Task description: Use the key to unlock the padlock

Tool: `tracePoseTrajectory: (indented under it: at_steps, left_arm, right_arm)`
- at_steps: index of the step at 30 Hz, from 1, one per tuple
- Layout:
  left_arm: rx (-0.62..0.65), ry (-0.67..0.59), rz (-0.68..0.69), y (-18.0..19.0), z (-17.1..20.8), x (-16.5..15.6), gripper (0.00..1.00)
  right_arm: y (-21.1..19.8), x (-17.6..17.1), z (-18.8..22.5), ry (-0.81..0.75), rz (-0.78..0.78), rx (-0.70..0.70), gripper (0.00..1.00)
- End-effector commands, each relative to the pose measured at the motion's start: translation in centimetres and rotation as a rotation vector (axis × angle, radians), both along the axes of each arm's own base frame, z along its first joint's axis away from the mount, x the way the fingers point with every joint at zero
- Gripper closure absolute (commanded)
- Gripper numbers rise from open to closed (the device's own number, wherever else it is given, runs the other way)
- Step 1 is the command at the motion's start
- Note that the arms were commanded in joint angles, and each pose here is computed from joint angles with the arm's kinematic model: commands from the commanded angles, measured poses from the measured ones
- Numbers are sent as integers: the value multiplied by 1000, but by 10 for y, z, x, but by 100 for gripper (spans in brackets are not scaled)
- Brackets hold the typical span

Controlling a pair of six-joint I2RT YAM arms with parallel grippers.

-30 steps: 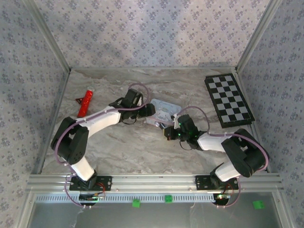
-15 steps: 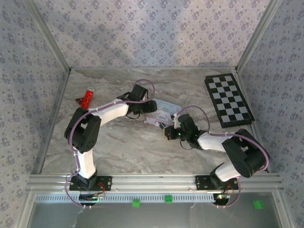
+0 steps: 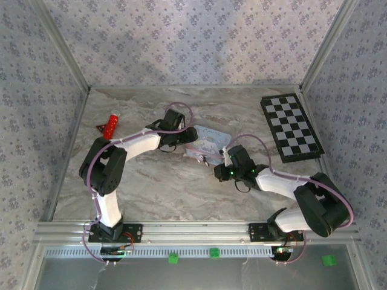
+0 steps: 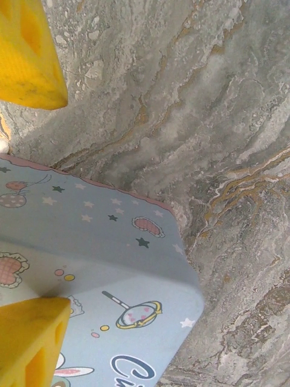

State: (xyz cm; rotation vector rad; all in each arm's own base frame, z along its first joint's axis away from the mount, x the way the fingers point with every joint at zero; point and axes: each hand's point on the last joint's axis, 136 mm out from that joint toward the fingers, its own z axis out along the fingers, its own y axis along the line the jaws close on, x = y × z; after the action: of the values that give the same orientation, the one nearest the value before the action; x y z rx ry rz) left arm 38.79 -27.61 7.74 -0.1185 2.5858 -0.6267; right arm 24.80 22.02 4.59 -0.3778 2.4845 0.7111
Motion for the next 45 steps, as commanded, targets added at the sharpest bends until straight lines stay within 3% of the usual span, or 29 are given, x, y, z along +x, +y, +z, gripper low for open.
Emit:
tracePoseTrajectory:
  at_steps: [1,5,17,25,33,39,45]
  left_arm:
    - [231,191,74,55,-65,-34,21]
    - [226,190,67,52,-64,-35,22]
    - [231,192,63,49,-66,-36,22]
    - [272,207,116,64,-73,-41,22]
    - [273,223,207,80,-80,-49,22]
    - [265,220,218,83,-80,-51,22]
    - [263,214,218,82,-78,-50,23]
  right_arm:
    - [2,-3,8,-28,45,-25,73]
    - [9,4,23,-91,75,-27,58]
    - [29,17,21,-94,63,-65,56]
    - [29,35,9,-99,-9,-125,41]
    - [48,47,-11,-90,42,-211,38]
    - [34,56,-24,-60,-67,-358,38]
    - [32,53,-22,-57,-81,-383,48]
